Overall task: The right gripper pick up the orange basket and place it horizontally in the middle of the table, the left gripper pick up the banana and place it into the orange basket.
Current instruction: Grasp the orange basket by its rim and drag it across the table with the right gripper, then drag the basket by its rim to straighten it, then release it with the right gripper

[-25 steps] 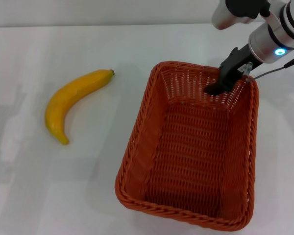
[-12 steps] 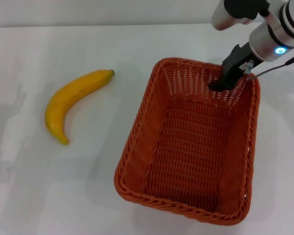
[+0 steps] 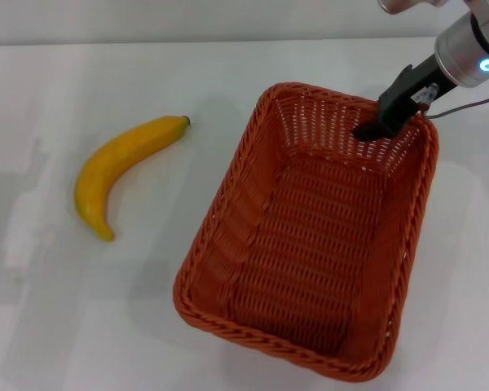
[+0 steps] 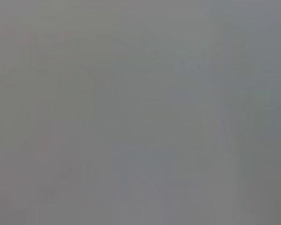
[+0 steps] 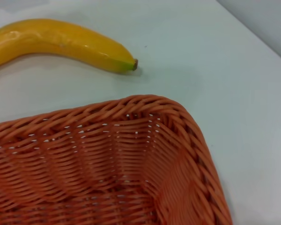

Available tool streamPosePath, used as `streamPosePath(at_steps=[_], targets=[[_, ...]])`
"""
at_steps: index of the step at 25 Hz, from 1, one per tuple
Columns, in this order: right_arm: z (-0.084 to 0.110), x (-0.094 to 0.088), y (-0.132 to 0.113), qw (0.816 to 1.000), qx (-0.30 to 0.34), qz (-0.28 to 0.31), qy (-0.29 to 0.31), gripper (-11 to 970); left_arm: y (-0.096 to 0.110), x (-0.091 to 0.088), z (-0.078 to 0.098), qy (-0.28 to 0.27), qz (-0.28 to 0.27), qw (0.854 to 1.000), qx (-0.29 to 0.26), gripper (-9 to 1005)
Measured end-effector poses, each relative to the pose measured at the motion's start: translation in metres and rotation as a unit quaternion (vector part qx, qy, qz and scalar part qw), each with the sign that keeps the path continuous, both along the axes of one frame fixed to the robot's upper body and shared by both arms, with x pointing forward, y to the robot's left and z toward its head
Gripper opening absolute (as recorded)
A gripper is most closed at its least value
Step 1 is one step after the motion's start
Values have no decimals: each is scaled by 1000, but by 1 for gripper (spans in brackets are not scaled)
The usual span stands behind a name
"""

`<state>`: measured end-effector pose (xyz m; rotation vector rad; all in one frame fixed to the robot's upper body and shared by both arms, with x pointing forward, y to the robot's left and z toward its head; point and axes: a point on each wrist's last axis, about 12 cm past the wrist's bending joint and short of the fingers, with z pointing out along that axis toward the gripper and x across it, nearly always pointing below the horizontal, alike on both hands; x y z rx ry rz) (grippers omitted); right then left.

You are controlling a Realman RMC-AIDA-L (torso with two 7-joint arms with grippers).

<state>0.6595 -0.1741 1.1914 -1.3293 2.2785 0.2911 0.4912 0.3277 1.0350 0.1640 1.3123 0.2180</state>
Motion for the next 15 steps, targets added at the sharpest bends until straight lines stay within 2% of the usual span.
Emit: streamPosePath(at_steps=[15], targets=[[29, 5, -18, 997, 14, -46, 52, 179, -1, 1, 0, 1, -5, 1000, 2, 894]])
